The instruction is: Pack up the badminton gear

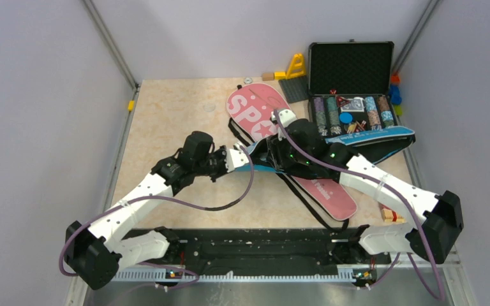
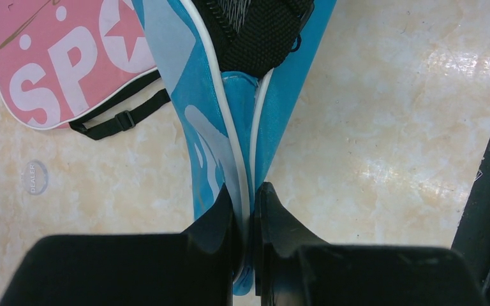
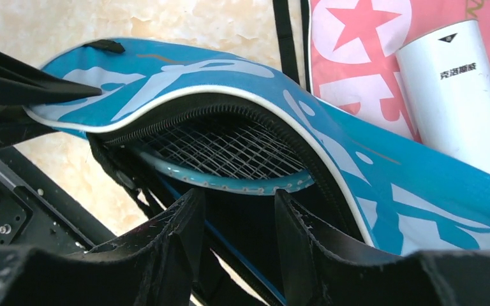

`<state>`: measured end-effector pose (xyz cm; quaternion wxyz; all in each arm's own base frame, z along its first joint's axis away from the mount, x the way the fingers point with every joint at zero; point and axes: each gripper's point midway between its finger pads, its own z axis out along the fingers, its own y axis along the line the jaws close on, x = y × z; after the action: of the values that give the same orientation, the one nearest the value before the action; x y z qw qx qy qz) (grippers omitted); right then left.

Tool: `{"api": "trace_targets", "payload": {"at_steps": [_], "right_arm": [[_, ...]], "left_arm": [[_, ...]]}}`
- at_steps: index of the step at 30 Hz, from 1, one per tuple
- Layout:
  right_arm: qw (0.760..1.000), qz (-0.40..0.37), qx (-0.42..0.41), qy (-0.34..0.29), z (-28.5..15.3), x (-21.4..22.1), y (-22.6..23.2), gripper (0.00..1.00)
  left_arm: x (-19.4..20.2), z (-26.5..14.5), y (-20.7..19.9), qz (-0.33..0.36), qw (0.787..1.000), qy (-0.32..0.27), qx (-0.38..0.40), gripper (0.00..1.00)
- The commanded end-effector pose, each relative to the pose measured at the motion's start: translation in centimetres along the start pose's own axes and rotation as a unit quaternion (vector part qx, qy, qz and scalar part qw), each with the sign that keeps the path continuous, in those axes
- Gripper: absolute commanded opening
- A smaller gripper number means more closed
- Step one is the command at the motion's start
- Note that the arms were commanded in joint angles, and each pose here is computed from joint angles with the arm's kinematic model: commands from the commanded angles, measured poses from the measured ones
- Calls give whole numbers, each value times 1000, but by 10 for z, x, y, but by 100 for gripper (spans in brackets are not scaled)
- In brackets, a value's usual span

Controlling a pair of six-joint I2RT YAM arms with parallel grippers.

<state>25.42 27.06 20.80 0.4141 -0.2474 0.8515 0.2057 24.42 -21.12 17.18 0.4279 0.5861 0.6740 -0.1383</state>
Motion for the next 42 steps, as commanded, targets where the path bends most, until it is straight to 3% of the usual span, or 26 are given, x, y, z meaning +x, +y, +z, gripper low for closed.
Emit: {"api": "trace_targets", "payload": {"at_steps": [1,6,14,22,29,39,42], "right_arm": [[998,8,-38,-39,6,-32,21,45],[990,-10,-140,-20,11,-25,57,45],[965,-23,-256,-46,-1,-37,96,46],[964,-30,-262,-46,7,-35,102,47],[989,-20,-131,-69,24,-44,67,47],[995,-37,-76,-56,28,-36,51,3],[994,-49,-86,-45,28,-32,54,0]], "left_arm": [[-27,-6,7,5,998,-58,-19,0],[-29,-7,7,6,998,-63,-18,0],[-30,-6,6,8,998,-64,-16,0],[-31,-4,7,6,998,-63,-15,0],[-30,-1,8,4,998,-57,-13,0],[-28,0,9,10,999,-50,-12,0],[-27,0,10,13,999,-47,-14,0]]}}
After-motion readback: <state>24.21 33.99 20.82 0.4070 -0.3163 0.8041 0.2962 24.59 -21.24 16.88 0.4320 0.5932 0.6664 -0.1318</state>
